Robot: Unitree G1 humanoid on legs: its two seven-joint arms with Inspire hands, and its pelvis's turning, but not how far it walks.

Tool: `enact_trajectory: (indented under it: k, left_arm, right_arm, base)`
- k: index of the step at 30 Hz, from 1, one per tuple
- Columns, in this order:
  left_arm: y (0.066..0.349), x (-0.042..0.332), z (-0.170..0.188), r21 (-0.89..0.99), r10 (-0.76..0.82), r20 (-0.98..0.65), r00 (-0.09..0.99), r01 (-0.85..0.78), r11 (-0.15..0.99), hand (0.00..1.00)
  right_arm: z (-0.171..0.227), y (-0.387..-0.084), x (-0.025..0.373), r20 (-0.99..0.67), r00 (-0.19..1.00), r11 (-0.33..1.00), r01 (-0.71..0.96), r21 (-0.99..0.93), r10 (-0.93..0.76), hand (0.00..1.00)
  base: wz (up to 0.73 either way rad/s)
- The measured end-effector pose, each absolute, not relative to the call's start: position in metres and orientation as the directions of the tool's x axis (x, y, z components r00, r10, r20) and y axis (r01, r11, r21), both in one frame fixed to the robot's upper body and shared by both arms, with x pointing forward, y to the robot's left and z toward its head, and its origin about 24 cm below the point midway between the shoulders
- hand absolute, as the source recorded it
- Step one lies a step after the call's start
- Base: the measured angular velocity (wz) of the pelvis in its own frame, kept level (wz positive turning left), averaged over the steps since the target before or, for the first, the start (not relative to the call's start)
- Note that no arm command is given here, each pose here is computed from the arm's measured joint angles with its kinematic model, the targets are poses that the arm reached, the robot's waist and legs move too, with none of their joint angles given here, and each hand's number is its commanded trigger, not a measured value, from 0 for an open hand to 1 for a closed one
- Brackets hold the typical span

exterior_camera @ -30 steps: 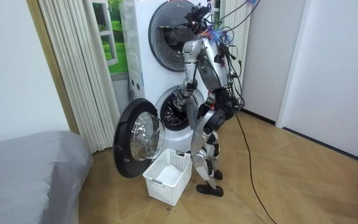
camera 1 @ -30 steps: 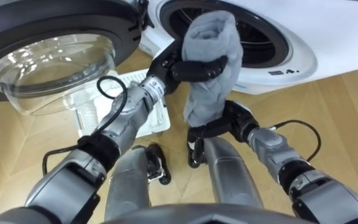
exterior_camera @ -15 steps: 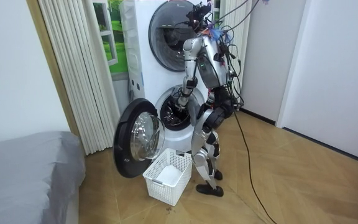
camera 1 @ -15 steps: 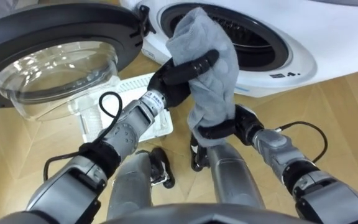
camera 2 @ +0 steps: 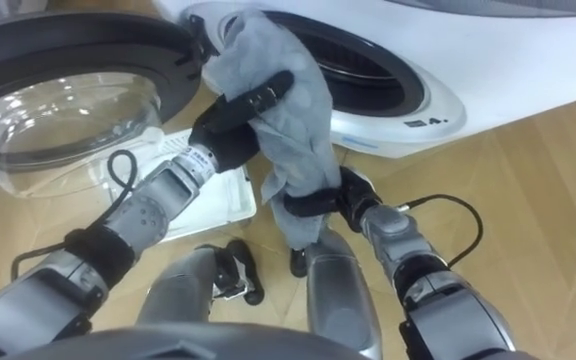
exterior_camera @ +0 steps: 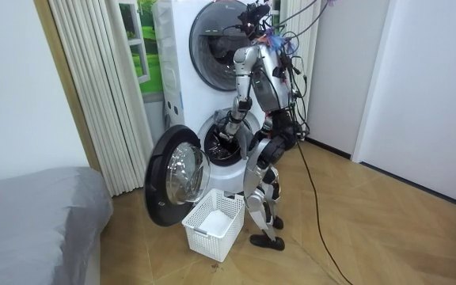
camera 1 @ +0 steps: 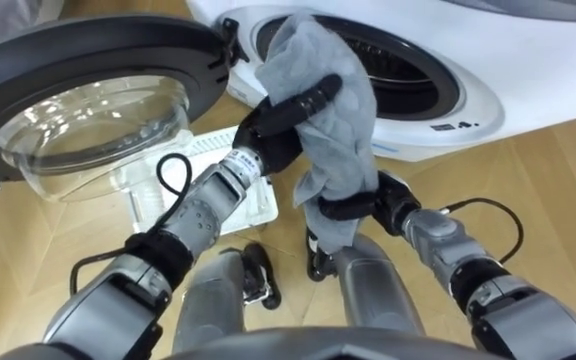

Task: Put towel into washing machine

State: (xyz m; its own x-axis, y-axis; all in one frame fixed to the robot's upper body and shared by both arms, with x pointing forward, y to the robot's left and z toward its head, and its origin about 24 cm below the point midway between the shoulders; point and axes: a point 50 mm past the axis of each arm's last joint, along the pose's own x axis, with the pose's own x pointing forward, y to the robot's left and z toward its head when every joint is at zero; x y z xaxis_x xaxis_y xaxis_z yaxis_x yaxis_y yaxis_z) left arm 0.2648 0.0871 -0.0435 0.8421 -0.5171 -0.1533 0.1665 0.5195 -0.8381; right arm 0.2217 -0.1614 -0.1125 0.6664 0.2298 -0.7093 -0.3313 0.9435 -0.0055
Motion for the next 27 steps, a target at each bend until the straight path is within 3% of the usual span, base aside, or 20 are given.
enact_trajectory:
  k: [5, 15, 23, 27]
  left_arm:
    - [0.104, 0.256, -0.058, -0.827, -0.465, -0.228, 0.855, 0.081, 0.556, 0.00]
    - [0.156, 0.229, -0.098, -0.473, -0.232, -0.566, 0.791, -0.081, 0.877, 0.00]
    - [0.173, 0.202, -0.117, -0.241, -0.113, -0.681, 0.724, -0.076, 0.967, 0.00]
    - [0.185, 0.177, -0.135, -0.080, -0.034, -0.779, 0.626, -0.045, 0.996, 0.00]
  right_arm:
    - [-0.118, -0.168, 0.213, -0.742, 0.645, 0.953, -0.302, -0.029, 0.182, 1.00]
    - [-0.126, -0.186, 0.201, -0.786, 0.610, 0.974, -0.222, -0.048, 0.100, 1.00]
    - [-0.127, -0.195, 0.197, -0.793, 0.605, 0.978, -0.198, -0.064, 0.070, 1.00]
    - [-0.129, -0.203, 0.194, -0.799, 0.600, 0.995, -0.099, -0.025, 0.040, 1.00]
  base:
    - [0.00]
    - [0.00]
    - [0.07]
    - [0.06]
